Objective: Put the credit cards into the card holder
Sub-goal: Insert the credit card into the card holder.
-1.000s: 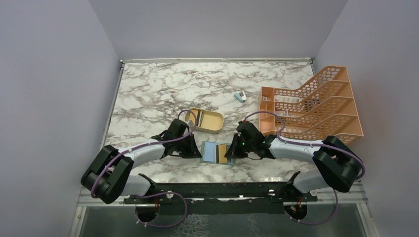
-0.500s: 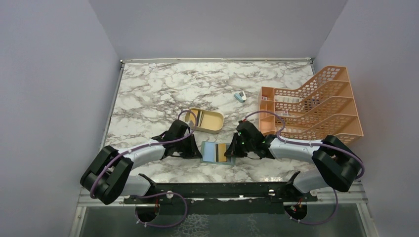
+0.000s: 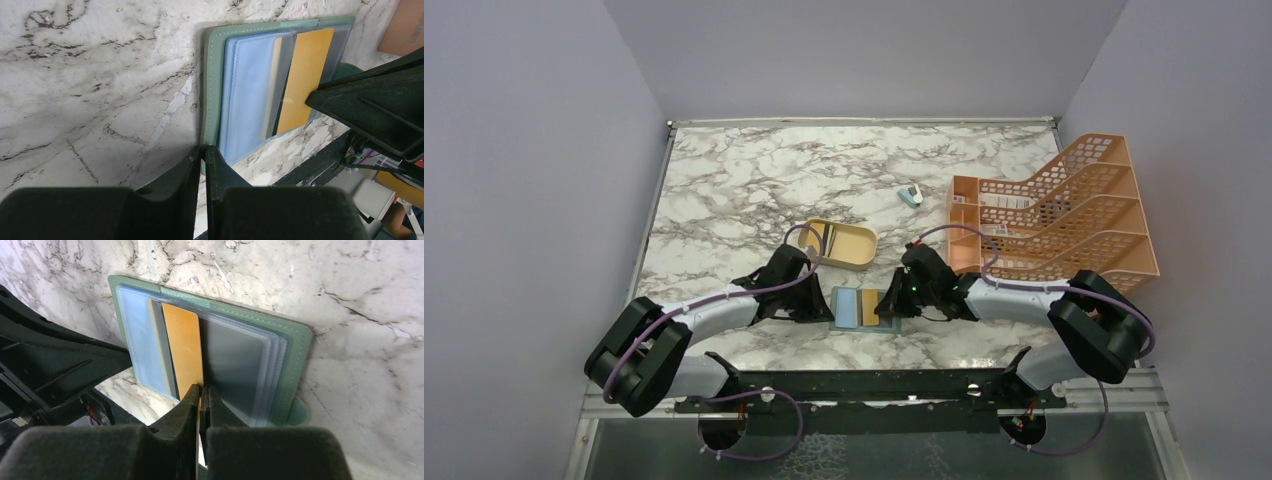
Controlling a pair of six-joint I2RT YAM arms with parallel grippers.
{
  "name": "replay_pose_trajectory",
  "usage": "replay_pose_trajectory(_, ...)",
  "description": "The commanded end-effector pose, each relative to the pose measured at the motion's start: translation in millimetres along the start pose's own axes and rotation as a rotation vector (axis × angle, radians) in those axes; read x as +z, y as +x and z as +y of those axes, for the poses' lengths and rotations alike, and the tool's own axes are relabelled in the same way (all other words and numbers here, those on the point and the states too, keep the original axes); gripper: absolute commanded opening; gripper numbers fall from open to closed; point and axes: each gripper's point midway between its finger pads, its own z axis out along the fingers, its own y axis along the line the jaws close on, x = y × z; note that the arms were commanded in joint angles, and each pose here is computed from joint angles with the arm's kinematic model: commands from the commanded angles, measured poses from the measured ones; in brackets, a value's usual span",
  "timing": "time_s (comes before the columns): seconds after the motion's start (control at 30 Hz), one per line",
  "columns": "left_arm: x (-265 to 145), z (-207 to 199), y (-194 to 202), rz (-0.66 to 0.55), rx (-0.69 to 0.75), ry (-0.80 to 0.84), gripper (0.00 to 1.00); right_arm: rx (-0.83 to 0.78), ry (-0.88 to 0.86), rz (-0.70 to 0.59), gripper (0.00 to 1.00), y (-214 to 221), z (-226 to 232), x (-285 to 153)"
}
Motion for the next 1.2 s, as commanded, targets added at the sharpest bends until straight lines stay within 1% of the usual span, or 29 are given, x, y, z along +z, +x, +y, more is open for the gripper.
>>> replay_pose_trajectory(0.0,3,12,13,0.023,-0.008,-0.046,0.14,-0.023,0.039,0.024,0.04,5,-10,9)
replay_pose_trajectory(0.07,3,10,12,0.024,-0.008,-0.043,0.14,-0.032,0.036,0.033,0.10,5,-8,9)
replay_pose_trajectory(0.13,4,9,12,0.022,-0.006,-0.041,0.14,-0.038,0.056,0.036,0.18,3,-9,7)
replay_pose_trajectory(0.2,3,7,10,0.018,-0.005,-0.037,0.14,-0.046,0.083,0.029,0.24,0,-11,3)
replay_pose_trajectory(0.43,-3,0,0,-0.033,-0.019,-0.035,0.17,-0.095,0.135,-0.005,0.38,-13,-9,-9)
replay_pose_trajectory(0.6,-5,-1,-9,-0.064,-0.016,-0.052,0.19,-0.130,0.086,0.010,0.44,-13,2,-3)
replay_pose_trajectory(0.73,1,-1,-8,-0.047,-0.017,-0.052,0.19,-0.140,0.080,0.030,0.45,-13,4,3)
replay_pose_trajectory(0.9,5,-4,-11,-0.037,-0.014,-0.046,0.19,-0.159,0.026,0.045,0.45,-12,15,8)
replay_pose_trajectory(1.03,6,-5,-12,-0.039,-0.016,-0.045,0.19,-0.175,-0.013,0.074,0.44,-9,24,14)
replay_pose_trajectory(1.17,6,-6,-14,-0.040,-0.019,-0.046,0.19,-0.183,-0.068,0.077,0.41,-8,34,14)
